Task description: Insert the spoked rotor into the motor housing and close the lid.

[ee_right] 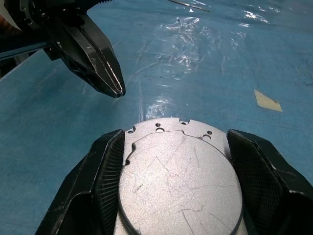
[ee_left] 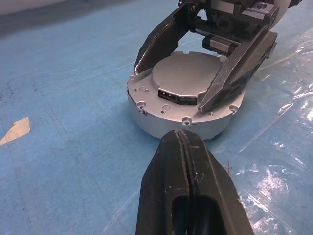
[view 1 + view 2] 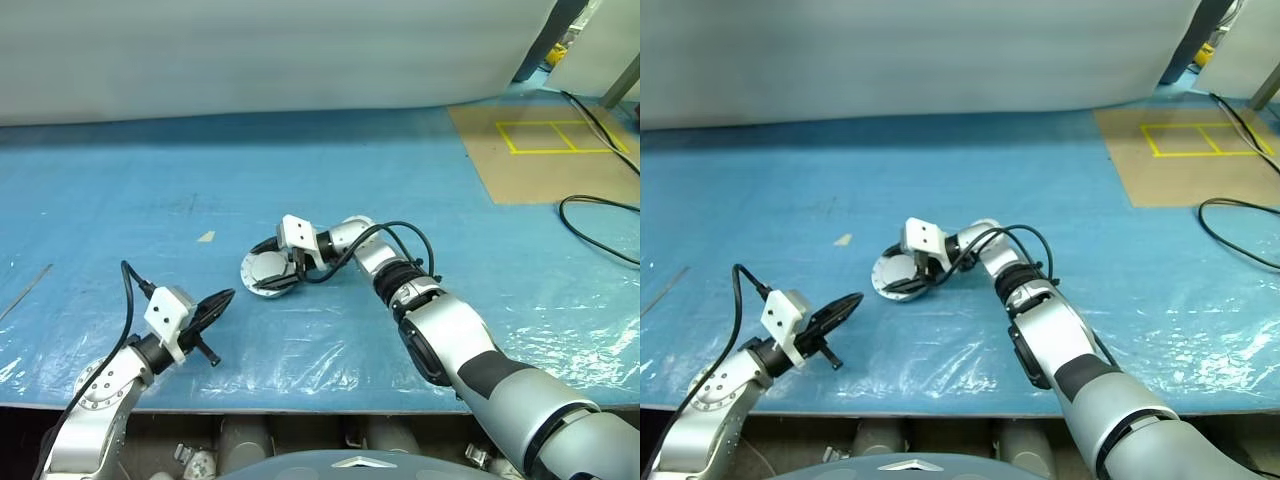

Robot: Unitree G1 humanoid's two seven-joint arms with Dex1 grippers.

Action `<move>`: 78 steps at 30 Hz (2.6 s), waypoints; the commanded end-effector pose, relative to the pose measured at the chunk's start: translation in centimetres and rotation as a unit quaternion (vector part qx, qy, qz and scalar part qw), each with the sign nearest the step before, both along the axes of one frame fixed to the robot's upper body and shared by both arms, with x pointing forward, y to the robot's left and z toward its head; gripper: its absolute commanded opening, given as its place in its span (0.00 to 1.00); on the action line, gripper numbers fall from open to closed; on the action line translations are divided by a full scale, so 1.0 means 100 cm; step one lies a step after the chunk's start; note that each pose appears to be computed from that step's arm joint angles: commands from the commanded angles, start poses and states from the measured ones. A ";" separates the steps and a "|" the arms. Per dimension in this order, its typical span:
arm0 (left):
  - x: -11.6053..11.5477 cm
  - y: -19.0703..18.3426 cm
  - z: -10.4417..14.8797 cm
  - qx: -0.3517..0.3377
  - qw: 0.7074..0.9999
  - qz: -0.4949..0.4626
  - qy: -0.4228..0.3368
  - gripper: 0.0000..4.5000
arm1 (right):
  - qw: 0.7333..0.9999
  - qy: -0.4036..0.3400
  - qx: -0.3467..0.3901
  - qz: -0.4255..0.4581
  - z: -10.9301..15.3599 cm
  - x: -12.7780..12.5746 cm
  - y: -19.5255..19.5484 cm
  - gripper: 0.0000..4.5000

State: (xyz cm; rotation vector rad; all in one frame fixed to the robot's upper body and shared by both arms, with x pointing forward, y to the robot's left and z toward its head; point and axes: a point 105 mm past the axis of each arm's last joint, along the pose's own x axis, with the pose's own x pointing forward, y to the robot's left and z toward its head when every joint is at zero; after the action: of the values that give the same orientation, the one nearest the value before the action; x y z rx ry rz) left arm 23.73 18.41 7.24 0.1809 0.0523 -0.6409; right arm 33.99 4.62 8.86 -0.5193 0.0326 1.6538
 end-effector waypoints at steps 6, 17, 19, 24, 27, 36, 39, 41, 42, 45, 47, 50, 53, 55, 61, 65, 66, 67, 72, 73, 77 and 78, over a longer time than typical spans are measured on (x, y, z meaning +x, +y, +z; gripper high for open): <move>0.000 -0.003 0.007 0.000 1.000 -0.007 -0.015 0.00 | 0.999 0.005 0.002 -0.039 0.010 0.014 -0.003 0.66; 0.001 -0.005 0.006 -0.001 1.000 -0.010 -0.015 0.00 | 0.998 0.032 0.005 -0.052 0.012 0.016 -0.003 0.66; 0.001 -0.005 0.006 -0.001 1.000 -0.010 -0.014 0.00 | 0.998 0.029 0.005 -0.057 0.011 0.017 -0.003 0.66; 0.001 -0.005 0.006 0.001 1.000 -0.013 -0.013 0.00 | 0.998 0.011 -0.010 -0.058 0.000 0.015 -0.007 0.66; 0.001 -0.005 0.006 0.002 1.000 -0.013 -0.014 0.00 | 0.997 0.013 -0.024 -0.065 -0.008 0.016 -0.012 0.66; 0.002 -0.005 0.007 0.002 1.000 -0.013 -0.015 0.00 | 0.996 0.023 -0.039 -0.081 -0.023 0.014 -0.016 0.66; 0.003 -0.005 0.007 0.002 1.000 -0.014 -0.017 0.00 | 0.994 0.052 -0.032 -0.087 -0.029 0.010 -0.015 0.66; 0.003 -0.005 0.007 0.002 1.000 -0.015 -0.017 0.00 | 0.993 0.062 -0.033 -0.089 -0.035 0.008 -0.015 0.66; 0.003 -0.005 0.007 0.003 1.000 -0.015 -0.017 0.00 | 0.993 0.068 -0.032 -0.090 -0.037 0.006 -0.015 0.66; 0.004 -0.005 0.007 0.003 1.000 -0.016 -0.018 0.00 | 0.992 0.083 -0.022 -0.088 -0.039 0.003 -0.013 0.66; 0.004 -0.005 0.007 0.003 1.000 -0.016 -0.018 0.00 | 0.993 0.081 -0.022 -0.086 -0.041 0.001 -0.013 0.66; 0.005 -0.005 0.007 0.003 1.000 -0.018 -0.018 0.00 | 0.993 0.078 -0.025 -0.084 -0.044 -0.001 -0.013 0.66; 0.005 -0.005 0.007 0.004 1.000 -0.019 -0.018 0.00 | 0.994 0.072 -0.033 -0.079 -0.047 -0.003 -0.014 0.66; 0.006 -0.005 0.007 0.004 1.000 -0.019 -0.018 0.00 | 0.994 0.066 -0.041 -0.078 -0.050 -0.003 -0.015 0.66; 0.008 -0.005 0.008 0.003 1.000 -0.019 -0.023 0.00 | 0.993 0.086 -0.040 -0.068 -0.051 -0.008 -0.013 0.66; 0.011 -0.006 0.010 0.002 0.999 -0.020 -0.027 0.00 | 0.993 0.088 -0.040 -0.065 -0.051 -0.009 -0.012 0.66; 0.011 -0.006 0.010 0.003 0.999 -0.021 -0.027 0.00 | 0.993 0.092 -0.036 -0.066 -0.050 -0.009 -0.011 0.66; 0.012 -0.006 0.010 0.003 0.999 -0.021 -0.028 0.00 | 0.993 0.095 -0.033 -0.066 -0.049 -0.008 -0.011 0.66; 0.012 -0.007 0.011 0.003 0.999 -0.022 -0.029 0.00 | 0.993 0.088 -0.040 -0.068 -0.051 -0.008 -0.013 0.66; 0.012 -0.007 0.011 0.003 0.999 -0.023 -0.029 0.00 | 0.993 0.089 -0.040 -0.067 -0.051 -0.008 -0.013 0.66; 0.012 -0.007 0.011 0.003 0.999 -0.023 -0.028 0.00 | 0.993 0.077 -0.049 -0.072 -0.053 -0.007 -0.014 0.66; 0.012 -0.007 0.011 0.003 0.999 -0.023 -0.029 0.00 | 0.993 0.069 -0.058 -0.075 -0.055 -0.006 -0.015 0.66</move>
State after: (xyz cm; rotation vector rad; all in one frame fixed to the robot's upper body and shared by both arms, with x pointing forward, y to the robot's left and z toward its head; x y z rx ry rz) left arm 25.00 17.89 7.89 0.1979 0.0185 -0.6714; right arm 34.85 4.38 7.95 -0.4206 0.0692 1.5199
